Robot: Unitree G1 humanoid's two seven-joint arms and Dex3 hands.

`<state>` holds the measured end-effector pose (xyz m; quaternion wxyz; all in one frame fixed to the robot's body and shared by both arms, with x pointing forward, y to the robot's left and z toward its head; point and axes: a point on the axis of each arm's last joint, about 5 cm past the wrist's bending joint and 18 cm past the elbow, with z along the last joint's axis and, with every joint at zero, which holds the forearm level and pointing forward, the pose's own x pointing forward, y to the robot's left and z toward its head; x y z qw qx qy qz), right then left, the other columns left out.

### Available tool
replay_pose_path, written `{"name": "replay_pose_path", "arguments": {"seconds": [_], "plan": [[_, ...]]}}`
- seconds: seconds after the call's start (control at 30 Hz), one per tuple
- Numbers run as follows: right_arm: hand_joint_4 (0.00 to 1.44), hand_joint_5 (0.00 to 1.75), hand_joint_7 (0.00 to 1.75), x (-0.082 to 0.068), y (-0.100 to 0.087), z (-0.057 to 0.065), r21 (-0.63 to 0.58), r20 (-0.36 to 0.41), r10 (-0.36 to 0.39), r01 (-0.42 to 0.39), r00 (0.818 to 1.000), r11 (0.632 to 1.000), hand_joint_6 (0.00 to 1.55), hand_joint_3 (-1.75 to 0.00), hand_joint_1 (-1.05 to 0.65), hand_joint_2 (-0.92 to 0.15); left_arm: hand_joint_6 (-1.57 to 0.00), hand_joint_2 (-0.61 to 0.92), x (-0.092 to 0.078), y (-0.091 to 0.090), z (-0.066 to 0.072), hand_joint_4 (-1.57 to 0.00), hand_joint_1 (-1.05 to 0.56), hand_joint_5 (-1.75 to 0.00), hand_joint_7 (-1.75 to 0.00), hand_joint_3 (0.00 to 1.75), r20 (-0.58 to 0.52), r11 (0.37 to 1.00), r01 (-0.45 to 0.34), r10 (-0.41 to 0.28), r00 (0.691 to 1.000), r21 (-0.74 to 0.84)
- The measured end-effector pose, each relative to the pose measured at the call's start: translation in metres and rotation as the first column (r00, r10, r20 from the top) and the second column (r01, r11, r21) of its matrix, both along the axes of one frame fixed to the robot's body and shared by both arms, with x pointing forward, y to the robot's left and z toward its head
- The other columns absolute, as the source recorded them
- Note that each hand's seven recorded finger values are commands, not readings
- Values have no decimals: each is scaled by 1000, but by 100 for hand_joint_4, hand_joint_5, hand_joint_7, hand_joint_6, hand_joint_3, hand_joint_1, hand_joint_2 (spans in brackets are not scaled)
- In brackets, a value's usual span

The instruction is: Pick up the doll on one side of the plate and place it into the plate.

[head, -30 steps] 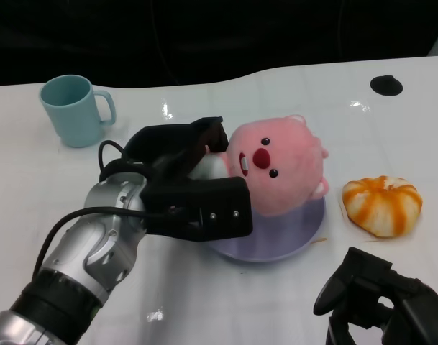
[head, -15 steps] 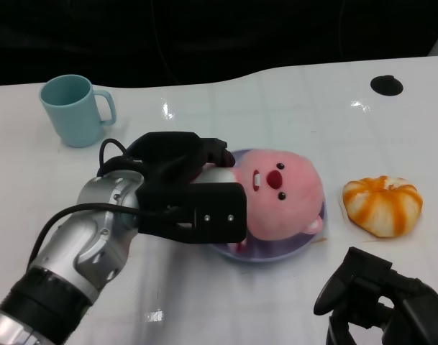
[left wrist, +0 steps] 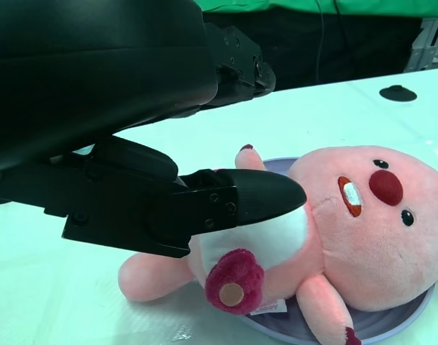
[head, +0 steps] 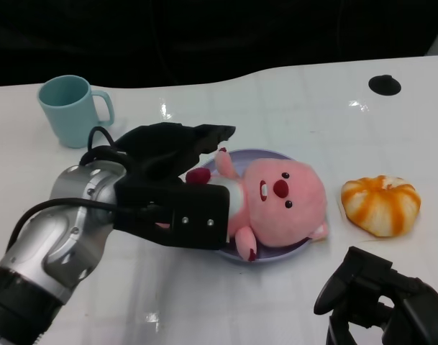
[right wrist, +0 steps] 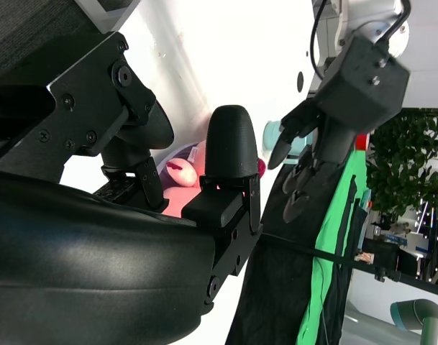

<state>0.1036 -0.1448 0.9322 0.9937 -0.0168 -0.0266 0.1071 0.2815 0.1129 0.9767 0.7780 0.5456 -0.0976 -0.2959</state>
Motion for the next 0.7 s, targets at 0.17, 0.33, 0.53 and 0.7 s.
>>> {"name": "replay_pose_path", "arguments": {"seconds": [0.17, 0.33, 0.53, 0.7], "plan": [[73, 175, 155, 0, 0, 0, 1, 0, 0, 0, 1000, 1000, 61, -140, 9, -42, -10, 92, -10, 16, 1, -12, -90, -13, -4, 50, -4, 995, -7, 6, 1000, -104], [73, 175, 155, 1, 0, -1, 0, 1, 2, -2, 1000, 1000, 61, -140, 8, -42, -27, 92, -24, 37, -5, -31, -78, -27, -10, 42, -44, 946, -31, 18, 999, -323], [73, 175, 155, 2, 1, -1, -2, 0, 3, -3, 1000, 1000, 61, -139, 8, -42, -51, 92, -42, 56, -17, -32, -56, -69, -12, 32, -76, 830, -54, 14, 997, -555], [73, 175, 156, 2, 1, -1, -2, 1, 5, -5, 1000, 1000, 61, -140, 8, -42, -74, 87, -62, 63, -33, -51, -23, -89, -27, 27, -135, 668, -104, 6, 991, -737]]}}
